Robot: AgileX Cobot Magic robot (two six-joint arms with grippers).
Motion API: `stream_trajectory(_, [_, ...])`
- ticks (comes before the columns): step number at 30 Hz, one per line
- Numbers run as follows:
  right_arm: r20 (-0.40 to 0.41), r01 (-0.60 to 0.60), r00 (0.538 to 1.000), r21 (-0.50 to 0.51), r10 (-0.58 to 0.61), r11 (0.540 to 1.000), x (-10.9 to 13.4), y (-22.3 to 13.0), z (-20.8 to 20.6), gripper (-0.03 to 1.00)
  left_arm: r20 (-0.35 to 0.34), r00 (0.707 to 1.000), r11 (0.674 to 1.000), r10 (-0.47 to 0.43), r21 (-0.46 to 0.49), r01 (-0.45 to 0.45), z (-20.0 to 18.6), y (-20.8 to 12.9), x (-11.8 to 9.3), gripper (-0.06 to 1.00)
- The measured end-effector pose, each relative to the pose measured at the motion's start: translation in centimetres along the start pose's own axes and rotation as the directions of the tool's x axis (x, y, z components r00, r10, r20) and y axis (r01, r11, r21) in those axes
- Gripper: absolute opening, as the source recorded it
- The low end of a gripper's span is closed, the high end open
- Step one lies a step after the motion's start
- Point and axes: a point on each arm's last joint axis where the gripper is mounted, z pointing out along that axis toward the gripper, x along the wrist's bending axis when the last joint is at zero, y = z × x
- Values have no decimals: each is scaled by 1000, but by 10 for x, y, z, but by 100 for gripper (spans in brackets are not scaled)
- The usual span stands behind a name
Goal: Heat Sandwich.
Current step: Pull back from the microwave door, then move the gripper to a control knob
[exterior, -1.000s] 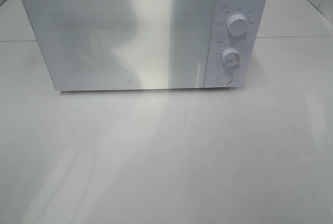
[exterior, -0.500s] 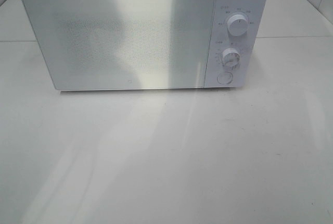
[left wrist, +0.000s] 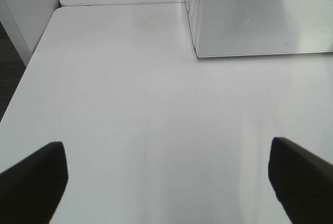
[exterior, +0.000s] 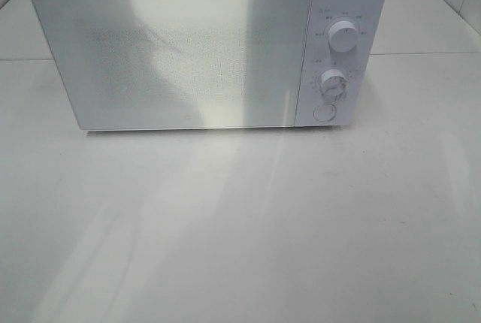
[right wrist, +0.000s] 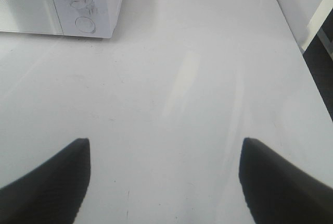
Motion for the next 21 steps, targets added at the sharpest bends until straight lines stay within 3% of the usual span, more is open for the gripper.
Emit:
stream_trajectory(10, [0,0,1000,-1,0,1000,0,0,0,76,0,1000,1000,0,0,0,0,0,0,99])
stream_trajectory(14, [-3,-7,1000,-68,6,998,-1,10,-12,76,0,1000,1000,0,0,0,0,0,0,99])
stream_trajectory(21, [-5,0,1000,-57,-1,998,0,26,-7,76,0,1000,1000,0,0,0,0,0,0,99])
